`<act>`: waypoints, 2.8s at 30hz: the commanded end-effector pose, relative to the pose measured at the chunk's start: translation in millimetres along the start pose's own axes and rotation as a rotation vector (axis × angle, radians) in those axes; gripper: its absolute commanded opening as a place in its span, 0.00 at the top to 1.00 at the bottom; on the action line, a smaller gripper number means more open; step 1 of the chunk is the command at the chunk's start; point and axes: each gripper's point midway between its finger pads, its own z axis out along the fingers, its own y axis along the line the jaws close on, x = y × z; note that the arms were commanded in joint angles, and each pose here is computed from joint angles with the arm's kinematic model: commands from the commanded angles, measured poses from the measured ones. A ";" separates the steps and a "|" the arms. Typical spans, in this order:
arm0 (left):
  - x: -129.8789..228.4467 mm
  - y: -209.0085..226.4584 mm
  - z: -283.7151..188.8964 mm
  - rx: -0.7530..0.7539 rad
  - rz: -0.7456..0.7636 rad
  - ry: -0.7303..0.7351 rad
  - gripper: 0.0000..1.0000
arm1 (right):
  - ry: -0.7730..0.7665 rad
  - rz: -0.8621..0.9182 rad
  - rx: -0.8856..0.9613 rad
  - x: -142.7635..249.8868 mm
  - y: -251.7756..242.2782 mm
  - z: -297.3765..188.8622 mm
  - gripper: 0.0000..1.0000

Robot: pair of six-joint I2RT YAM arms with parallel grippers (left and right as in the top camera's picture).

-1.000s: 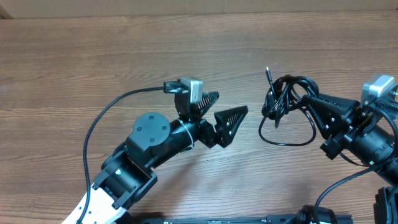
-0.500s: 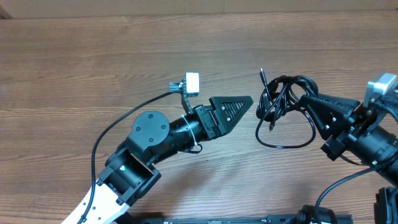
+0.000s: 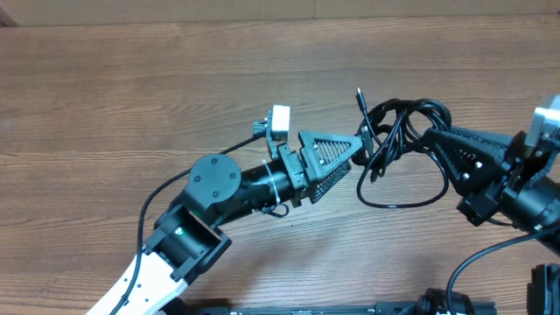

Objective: Untangle cables

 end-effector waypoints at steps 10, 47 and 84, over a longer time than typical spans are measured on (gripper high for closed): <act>-3.9 -16.6 15.0 0.088 -0.056 0.035 0.34 | 0.044 0.048 -0.080 6.7 18.4 -3.4 0.96; -30.0 -23.7 12.9 0.030 1.261 -0.178 0.96 | 0.179 0.148 0.223 55.0 -49.2 -4.1 0.43; 0.8 -3.9 16.6 0.072 1.572 0.011 0.96 | 0.322 -0.327 0.096 84.6 -37.9 -9.6 0.46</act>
